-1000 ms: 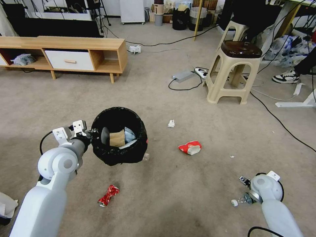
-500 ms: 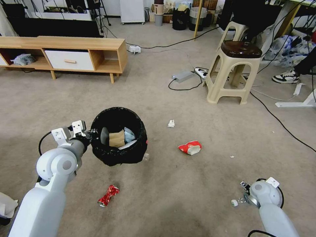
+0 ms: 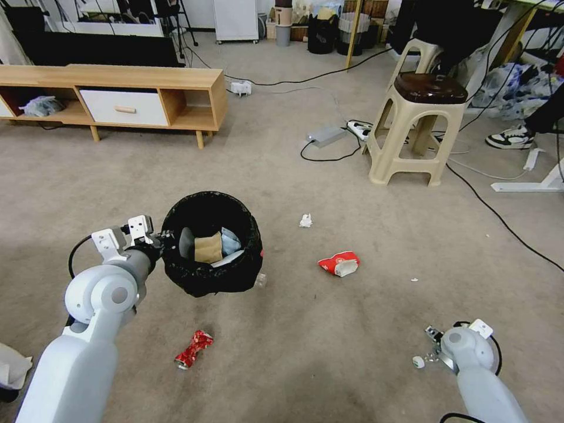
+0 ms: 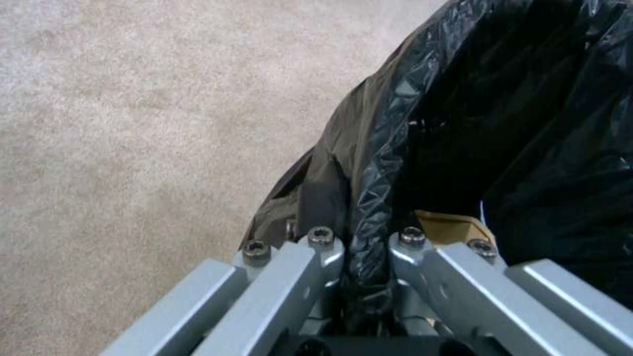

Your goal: Pick up the trash bin and place the garbage on the floor into it.

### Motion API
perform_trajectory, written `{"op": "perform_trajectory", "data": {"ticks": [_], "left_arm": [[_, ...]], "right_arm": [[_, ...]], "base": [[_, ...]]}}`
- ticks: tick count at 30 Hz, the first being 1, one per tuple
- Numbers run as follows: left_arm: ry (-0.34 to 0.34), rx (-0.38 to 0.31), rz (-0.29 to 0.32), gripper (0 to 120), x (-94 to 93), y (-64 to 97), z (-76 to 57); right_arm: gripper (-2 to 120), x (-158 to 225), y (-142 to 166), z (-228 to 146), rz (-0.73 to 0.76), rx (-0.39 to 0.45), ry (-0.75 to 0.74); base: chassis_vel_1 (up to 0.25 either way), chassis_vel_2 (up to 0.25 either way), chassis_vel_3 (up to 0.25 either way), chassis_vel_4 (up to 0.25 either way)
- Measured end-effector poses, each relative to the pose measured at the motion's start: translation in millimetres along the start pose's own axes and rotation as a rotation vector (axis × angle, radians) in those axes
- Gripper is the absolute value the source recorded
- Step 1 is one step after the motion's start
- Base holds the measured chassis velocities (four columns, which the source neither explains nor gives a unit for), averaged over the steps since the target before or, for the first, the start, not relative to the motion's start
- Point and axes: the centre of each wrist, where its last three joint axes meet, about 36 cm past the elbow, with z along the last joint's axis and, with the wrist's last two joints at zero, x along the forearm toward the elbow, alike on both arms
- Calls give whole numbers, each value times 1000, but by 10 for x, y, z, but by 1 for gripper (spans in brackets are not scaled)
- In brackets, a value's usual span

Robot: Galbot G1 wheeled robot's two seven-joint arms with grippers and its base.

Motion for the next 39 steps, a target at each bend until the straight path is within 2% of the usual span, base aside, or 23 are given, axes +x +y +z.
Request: {"op": "perform_trajectory", "data": {"ticks": [12, 15, 17, 19, 20, 23, 25, 26, 28, 29, 31, 39], "left_arm": [[-2, -1, 0, 0, 6, -14, -1], [-4, -2, -2, 0, 10, -7, -8], [-4, -2, -3, 0, 18, -3, -4], [-4, -1, -3, 0, 20, -3, -1], [-2, -1, -3, 0, 21, -3, 5], [-2, 0, -3, 0, 21, -3, 7], [-2, 1, -3, 0, 20, -5, 7], [-2, 1, -3, 0, 20, -5, 7], [-3, 1, -2, 0, 20, -9, 6], [-3, 1, -2, 0, 20, -9, 6], [-2, 0, -1, 0, 19, -12, 8], [0, -3, 1, 0, 18, -27, 16]], "right_arm": [[98, -43, -53, 72, -7, 5, -7], [92, -37, -47, 73, -9, 9, -13], [80, -13, -30, 83, -22, 16, -30], [77, 1, -24, 88, -26, 18, -33], [70, 28, -5, 94, -33, 20, -38], [67, 44, 9, 95, -37, 20, -41], [54, 87, 47, 86, -46, 21, -51], [54, 87, 47, 86, -46, 21, -51], [42, 127, 75, 65, -57, 21, -60], [42, 127, 75, 65, -57, 21, -60], [32, 154, 92, 55, -59, 24, -66], [16, 205, 131, 61, -63, 38, -79]], "base": [[0, 0, 0, 0], [0, 0, 0, 0], [0, 0, 0, 0], [0, 0, 0, 0], [0, 0, 0, 0], [0, 0, 0, 0], [0, 0, 0, 0], [0, 0, 0, 0], [0, 0, 0, 0], [0, 0, 0, 0], [0, 0, 0, 0], [0, 0, 0, 0]]}}
